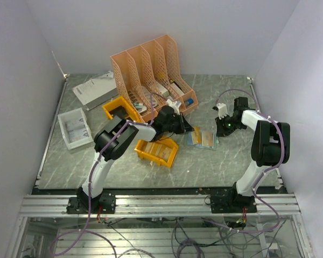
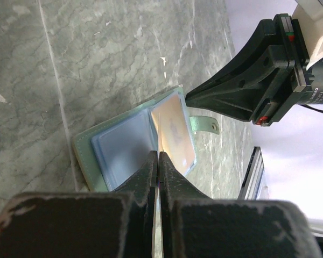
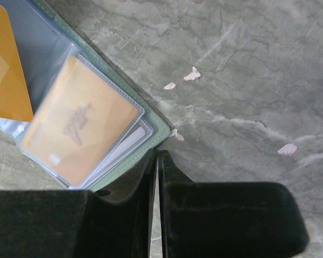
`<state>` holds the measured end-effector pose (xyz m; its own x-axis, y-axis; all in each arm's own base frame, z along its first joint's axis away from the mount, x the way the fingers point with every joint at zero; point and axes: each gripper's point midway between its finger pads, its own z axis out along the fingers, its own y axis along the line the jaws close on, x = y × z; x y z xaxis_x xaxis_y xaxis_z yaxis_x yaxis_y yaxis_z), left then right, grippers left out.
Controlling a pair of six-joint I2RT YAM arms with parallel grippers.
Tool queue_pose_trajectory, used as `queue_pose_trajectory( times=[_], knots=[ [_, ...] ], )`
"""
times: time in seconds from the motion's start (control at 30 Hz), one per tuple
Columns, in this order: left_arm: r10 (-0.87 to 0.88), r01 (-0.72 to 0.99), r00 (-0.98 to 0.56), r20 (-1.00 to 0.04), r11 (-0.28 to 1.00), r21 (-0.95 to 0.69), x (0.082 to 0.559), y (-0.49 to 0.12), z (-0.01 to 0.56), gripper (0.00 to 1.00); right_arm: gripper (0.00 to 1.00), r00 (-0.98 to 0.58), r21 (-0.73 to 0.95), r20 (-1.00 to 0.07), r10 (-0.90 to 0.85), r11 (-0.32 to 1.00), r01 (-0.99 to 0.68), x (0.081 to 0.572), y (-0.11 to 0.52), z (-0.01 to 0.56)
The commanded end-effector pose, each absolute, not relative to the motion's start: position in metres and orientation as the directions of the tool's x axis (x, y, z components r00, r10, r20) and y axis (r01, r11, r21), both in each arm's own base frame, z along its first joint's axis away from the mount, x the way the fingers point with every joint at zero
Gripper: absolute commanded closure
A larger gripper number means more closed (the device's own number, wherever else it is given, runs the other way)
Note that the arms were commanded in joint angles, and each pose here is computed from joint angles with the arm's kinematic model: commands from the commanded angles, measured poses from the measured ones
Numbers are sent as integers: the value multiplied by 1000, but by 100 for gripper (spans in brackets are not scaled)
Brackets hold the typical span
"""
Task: Put the credit cards into the card holder
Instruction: Insert the credit card into the card holder.
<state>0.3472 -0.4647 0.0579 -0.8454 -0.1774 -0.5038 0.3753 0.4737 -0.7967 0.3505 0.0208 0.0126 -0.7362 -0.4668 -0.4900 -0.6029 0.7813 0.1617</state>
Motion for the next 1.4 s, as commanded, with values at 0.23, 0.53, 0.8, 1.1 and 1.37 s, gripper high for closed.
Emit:
queue_pose_trajectory(
  times=[0.23,0.53,0.8,1.1,1.37],
  knots=[
    [-225,411,-823,-522,400,-819,347,-470,92,93,94,-744,179,-477,-468,777,-604,350,21,11],
    [-233,404,-833,-501,362,-840,343,-472,97,93,94,-745,182,-476,-467,776,-604,349,21,10],
    [-230,399,-836,-498,367,-840,345,-470,96,93,94,-743,182,-478,-468,775,-605,350,21,10],
    [-197,372,-855,-480,412,-832,346,-473,75,93,94,-744,181,-477,-468,775,-605,350,21,10],
    [-173,366,-862,-476,438,-821,346,-474,63,93,94,-744,183,-474,-470,774,-606,349,22,10]
  ],
)
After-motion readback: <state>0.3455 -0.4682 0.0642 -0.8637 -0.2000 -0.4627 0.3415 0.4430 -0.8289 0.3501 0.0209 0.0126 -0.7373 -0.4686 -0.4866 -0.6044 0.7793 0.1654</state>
